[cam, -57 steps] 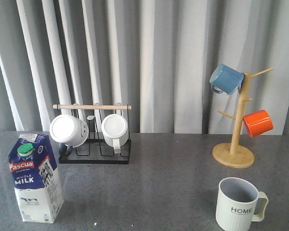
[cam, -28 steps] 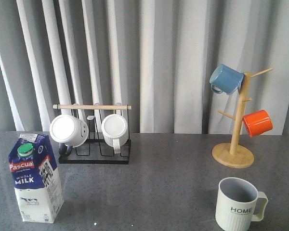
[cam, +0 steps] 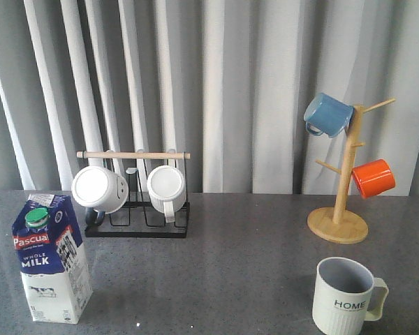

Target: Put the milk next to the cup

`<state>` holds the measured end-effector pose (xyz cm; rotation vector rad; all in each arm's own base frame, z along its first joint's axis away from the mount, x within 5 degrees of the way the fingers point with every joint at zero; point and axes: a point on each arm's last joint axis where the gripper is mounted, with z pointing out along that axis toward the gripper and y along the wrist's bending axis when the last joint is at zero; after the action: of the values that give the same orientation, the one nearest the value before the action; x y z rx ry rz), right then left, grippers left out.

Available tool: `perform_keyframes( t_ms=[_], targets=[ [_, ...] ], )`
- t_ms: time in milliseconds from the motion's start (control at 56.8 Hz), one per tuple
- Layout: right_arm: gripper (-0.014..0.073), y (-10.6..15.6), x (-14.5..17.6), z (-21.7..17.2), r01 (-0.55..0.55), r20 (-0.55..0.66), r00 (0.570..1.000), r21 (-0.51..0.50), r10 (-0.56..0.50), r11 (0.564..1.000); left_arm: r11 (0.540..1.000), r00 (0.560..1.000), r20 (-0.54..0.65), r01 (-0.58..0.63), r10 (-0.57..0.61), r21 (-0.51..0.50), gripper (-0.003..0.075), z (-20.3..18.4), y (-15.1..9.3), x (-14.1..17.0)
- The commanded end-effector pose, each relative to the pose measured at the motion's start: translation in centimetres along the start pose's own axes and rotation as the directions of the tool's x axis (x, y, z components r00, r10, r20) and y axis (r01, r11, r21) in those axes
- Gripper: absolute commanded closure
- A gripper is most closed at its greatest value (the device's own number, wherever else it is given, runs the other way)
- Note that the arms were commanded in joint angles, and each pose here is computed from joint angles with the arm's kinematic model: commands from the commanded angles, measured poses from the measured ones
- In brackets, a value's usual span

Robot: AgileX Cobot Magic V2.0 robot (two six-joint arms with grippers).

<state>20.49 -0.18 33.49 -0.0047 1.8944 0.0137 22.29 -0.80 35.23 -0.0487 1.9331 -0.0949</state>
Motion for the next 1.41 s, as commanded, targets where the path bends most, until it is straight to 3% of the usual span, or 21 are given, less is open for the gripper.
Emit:
perform_keyframes(
  t_ms=[0, 194, 299, 387, 510, 687, 1074, 1391],
  targets=[
    [0.0489, -0.1, -1.8, -0.5, 0.000, 0.101, 0.995, 0.011, -0.001, 1.000, 1.000, 0.996, 0.086, -0.030, 0.029, 0.010, 0.0683, -0.8, -0.3, -2.0],
    [0.0257, -0.1, -1.7, -0.5, 0.028, 0.092, 0.995, 0.016, -0.029, 0.999, 0.998, 0.992, 0.105, -0.068, 0.067, 0.007, 0.0490, -0.6, -0.3, -2.2],
    [0.0130, -0.1, -1.6, -0.5, 0.028, 0.073, 0.997, 0.013, -0.029, 1.000, 0.999, 0.992, 0.118, -0.040, 0.038, 0.014, 0.0301, -0.6, -0.4, -2.3],
    [0.0065, -0.1, -1.5, -0.5, 0.028, 0.065, 0.997, 0.012, -0.029, 1.000, 1.000, 0.992, 0.127, -0.025, 0.022, 0.018, 0.0169, -0.6, -0.4, -2.4],
    [0.0041, -0.1, -1.5, -0.5, 0.023, 0.065, 0.998, 0.010, -0.023, 1.000, 1.000, 0.990, 0.138, -0.009, 0.005, 0.024, 0.0078, -0.6, -0.4, -2.5],
    [0.0051, -0.1, -1.5, -0.5, 0.023, 0.069, 0.997, 0.011, -0.024, 1.000, 1.000, 0.991, 0.133, -0.008, 0.004, 0.024, 0.0083, -0.6, -0.4, -2.4],
    [0.0052, -0.2, -1.0, -0.1, 0.054, 0.072, 0.996, 0.023, -0.056, 0.998, 1.000, 0.991, 0.133, -0.009, 0.005, 0.024, 0.0188, -0.6, -0.4, -2.4],
    [0.0052, -1.3, 8.6, 3.3, 0.120, 0.232, 0.962, 0.124, -0.146, 0.985, 1.000, 0.991, 0.133, -0.009, 0.005, 0.024, 0.0218, -0.6, -0.4, -2.4]
  ],
)
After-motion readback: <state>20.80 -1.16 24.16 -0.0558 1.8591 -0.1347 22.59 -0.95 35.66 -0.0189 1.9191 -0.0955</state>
